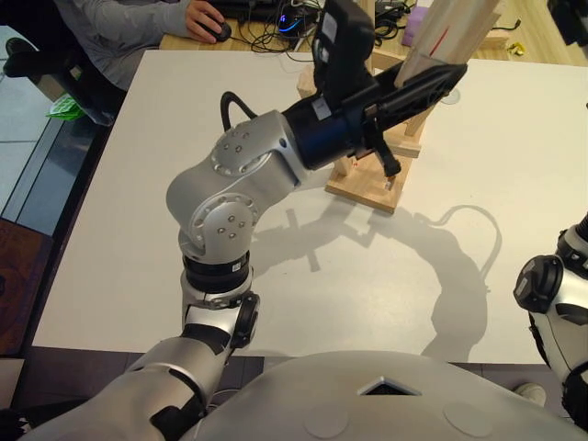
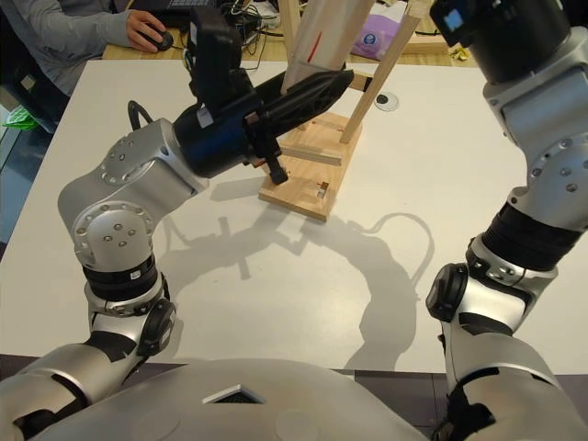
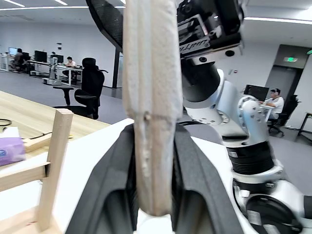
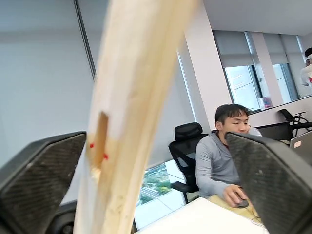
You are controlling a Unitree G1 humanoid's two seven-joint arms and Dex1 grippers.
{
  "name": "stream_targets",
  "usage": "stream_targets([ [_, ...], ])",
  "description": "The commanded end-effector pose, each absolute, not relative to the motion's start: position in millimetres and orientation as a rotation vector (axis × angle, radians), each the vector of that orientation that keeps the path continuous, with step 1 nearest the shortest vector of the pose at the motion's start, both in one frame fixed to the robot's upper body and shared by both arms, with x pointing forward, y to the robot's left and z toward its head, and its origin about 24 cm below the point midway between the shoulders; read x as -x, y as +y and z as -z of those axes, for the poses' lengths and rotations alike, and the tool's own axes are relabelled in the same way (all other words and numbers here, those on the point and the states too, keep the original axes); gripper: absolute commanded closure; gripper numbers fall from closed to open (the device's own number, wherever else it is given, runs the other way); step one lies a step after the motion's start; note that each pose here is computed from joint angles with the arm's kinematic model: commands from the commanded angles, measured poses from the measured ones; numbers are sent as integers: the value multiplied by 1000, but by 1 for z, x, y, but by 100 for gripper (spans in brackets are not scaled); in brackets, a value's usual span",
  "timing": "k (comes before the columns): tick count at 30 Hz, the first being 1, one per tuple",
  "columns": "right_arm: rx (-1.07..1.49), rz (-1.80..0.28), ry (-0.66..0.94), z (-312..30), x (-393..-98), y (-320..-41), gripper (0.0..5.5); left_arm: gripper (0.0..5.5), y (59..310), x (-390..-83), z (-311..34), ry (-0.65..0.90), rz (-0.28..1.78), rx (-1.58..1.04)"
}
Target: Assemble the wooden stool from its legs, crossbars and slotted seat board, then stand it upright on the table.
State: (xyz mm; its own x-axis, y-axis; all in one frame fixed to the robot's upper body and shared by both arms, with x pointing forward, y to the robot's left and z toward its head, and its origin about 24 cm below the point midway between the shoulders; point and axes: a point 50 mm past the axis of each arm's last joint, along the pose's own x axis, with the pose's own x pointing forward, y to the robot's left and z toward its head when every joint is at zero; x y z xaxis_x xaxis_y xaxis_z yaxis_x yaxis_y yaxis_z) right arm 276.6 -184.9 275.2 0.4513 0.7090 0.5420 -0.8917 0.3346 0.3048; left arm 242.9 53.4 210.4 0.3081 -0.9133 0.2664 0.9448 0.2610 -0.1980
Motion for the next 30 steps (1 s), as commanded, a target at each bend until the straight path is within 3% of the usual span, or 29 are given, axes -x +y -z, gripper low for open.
stream_targets([
  [1, -688, -1179, -361, -298, -266, -194, 10, 497, 64, -240, -199, -81, 1346, 356],
  [5, -664, -1265, -314, -306, -253, -186, 10, 497, 71, -236, -188, -77, 1417, 322],
  [18, -666, -1362, -179, -292, -233, -176, 246, 497, 87, -231, -174, -60, 1495, 346],
  [30, -681, -1310, -151, -280, -237, -175, 427, 497, 87, -227, -171, -46, 1504, 370],
])
